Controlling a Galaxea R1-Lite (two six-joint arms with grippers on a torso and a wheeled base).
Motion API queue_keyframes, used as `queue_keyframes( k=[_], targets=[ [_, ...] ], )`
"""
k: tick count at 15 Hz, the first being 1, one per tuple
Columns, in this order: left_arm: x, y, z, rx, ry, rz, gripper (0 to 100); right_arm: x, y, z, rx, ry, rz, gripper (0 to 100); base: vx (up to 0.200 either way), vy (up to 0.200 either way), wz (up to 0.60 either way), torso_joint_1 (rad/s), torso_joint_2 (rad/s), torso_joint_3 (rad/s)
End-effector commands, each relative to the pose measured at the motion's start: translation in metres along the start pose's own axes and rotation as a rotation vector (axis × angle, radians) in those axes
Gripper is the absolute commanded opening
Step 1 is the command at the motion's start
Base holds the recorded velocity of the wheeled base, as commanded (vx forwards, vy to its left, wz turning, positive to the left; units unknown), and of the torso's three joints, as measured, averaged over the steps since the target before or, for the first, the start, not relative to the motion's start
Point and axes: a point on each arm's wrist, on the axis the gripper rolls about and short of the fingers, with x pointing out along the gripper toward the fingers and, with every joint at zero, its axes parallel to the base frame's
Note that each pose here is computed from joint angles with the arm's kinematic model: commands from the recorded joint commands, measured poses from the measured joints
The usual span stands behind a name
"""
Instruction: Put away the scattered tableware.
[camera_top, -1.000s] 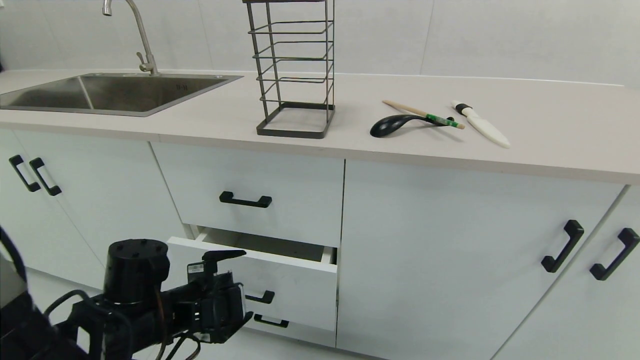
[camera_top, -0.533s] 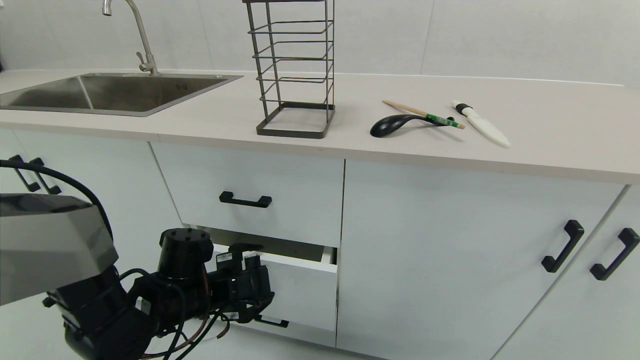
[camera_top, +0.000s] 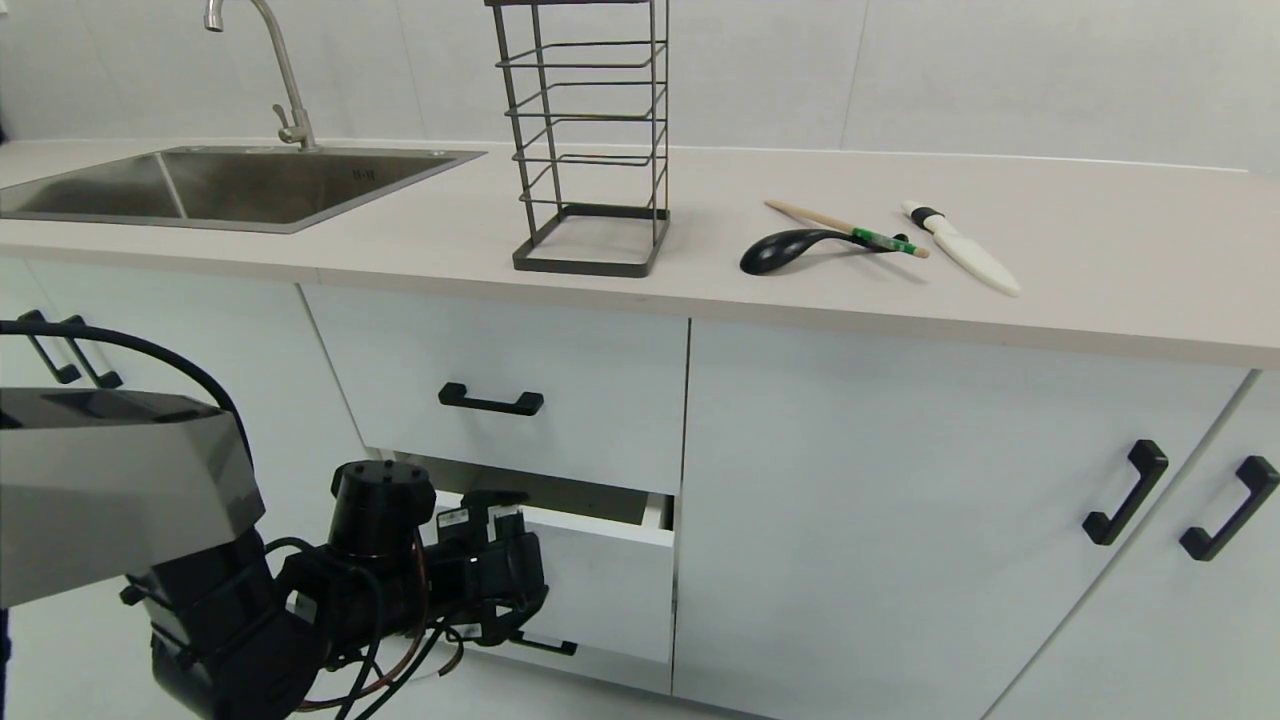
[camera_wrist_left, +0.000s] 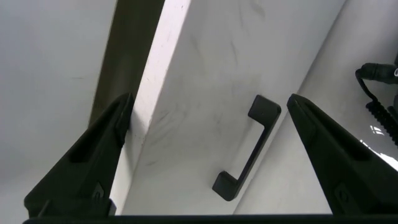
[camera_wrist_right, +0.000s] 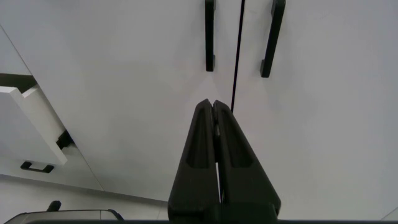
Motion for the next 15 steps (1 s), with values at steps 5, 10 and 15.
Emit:
queue_keyframes(
  k=[5, 10, 15],
  targets=[
    [-0.027, -0.017, 0.005, 0.005, 0.006, -0.046, 100, 0.0, 0.0, 0.0, 0.0, 0.002, 0.0, 0, 0.0, 0.0, 0.0, 0.0, 0.0, 0.0],
    [-0.086, -0.047, 0.022, 0.047, -0.045, -0.081, 100, 0.0, 0.0, 0.0, 0.0, 0.002, 0.0, 0, 0.0, 0.0, 0.0, 0.0, 0.0, 0.0],
    [-0.095, -0.047, 0.027, 0.055, -0.07, -0.059, 100, 0.0, 0.0, 0.0, -0.002, 0.002, 0.0, 0, 0.0, 0.0, 0.0, 0.0, 0.0, 0.0]
  ],
)
